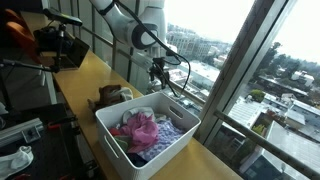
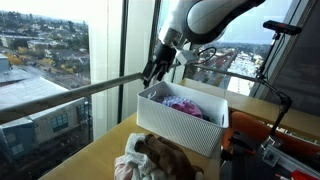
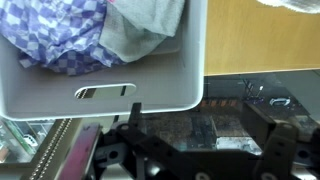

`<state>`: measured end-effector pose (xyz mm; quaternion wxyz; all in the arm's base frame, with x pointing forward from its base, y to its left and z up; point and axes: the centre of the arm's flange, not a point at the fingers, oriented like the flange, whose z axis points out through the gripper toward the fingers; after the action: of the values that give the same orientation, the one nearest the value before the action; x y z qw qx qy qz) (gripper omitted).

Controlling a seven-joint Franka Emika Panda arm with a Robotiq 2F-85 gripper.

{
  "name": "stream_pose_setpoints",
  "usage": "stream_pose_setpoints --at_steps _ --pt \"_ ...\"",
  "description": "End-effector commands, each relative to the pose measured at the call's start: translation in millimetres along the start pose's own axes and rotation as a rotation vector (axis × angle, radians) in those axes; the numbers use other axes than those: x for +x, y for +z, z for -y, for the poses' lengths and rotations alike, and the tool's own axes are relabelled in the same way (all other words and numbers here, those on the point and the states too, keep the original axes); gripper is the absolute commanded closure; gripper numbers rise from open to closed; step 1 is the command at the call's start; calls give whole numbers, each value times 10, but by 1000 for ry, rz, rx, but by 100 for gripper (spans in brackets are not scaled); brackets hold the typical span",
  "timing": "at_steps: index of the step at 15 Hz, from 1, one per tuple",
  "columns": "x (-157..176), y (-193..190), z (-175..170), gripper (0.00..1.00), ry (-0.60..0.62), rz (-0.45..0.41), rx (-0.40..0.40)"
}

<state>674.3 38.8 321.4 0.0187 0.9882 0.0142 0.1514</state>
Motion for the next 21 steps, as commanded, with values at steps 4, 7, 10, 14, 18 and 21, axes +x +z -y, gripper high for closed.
stream_pose_setpoints --at_steps 4,7,10,14,18,21 --pt "-238 278 -624 0 72 72 -48" --pt "-401 480 -912 0 110 115 -74" --pt "-602 693 -1140 0 137 159 -90" --pt "-806 1031 -1276 0 164 213 -92" --pt "-921 1378 -1351 0 179 259 -94" --pt "-977 1608 -1371 0 179 285 -102"
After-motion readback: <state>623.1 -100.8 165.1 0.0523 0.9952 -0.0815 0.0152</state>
